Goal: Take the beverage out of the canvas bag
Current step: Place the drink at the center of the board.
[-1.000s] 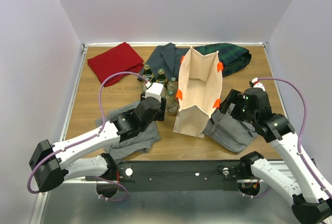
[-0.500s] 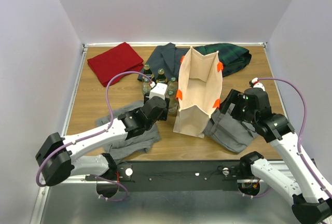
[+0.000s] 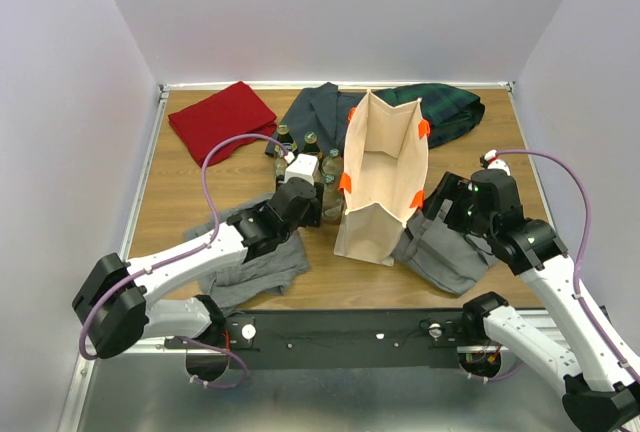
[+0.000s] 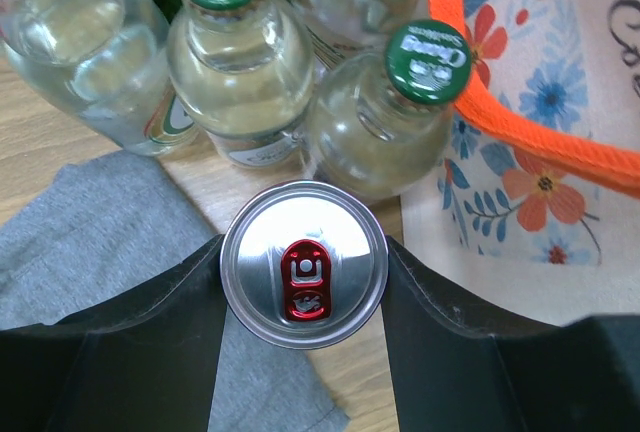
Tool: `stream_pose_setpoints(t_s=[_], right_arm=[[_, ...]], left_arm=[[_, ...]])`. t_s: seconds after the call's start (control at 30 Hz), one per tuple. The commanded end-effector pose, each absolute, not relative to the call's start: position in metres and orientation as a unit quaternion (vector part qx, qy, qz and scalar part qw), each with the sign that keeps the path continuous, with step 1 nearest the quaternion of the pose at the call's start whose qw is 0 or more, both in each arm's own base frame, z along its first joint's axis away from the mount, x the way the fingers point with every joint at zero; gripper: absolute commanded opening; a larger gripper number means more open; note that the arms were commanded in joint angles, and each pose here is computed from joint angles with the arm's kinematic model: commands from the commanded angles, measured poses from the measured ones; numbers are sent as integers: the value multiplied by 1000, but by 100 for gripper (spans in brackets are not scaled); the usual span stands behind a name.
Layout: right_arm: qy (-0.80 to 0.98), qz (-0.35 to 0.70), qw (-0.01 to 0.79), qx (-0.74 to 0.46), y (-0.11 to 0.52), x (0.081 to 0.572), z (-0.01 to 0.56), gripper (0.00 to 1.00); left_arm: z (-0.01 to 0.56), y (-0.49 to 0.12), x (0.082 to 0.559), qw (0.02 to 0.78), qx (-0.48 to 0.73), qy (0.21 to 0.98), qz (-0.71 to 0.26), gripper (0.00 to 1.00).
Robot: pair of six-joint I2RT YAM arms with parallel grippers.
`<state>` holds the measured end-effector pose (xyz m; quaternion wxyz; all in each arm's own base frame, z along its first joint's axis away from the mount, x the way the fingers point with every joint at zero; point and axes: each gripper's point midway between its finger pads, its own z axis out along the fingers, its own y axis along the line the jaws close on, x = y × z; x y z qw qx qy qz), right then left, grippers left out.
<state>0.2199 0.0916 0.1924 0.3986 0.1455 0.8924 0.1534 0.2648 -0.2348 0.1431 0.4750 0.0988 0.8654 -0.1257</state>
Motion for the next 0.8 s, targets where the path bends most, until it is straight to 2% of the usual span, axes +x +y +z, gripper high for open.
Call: stream_pose_setpoints(t_s=[0.0,0.53,0.6,0.63,0.73,0.77], right_arm=[[893,156,398,138,94,221,189,97],[894,154,397,140,94,221,187,97],[894,154,398,140,94,221,188,97],[894,153,396,140,93,221,187,97],[895,153,395,139,94,221,187,97],[895,152,395,140,93,221,186,97]], left_arm=[[162,-244,281,497,77,846,-176,0],[148,-241,287,490,89,849,-175,0],[147,-240,288,488,89,851,-170,4],[146,-239,288,486,90,853,-167,10],[147,-239,288,486,95,853,-163,10],[147,-239,288,485,96,854,-161,13]])
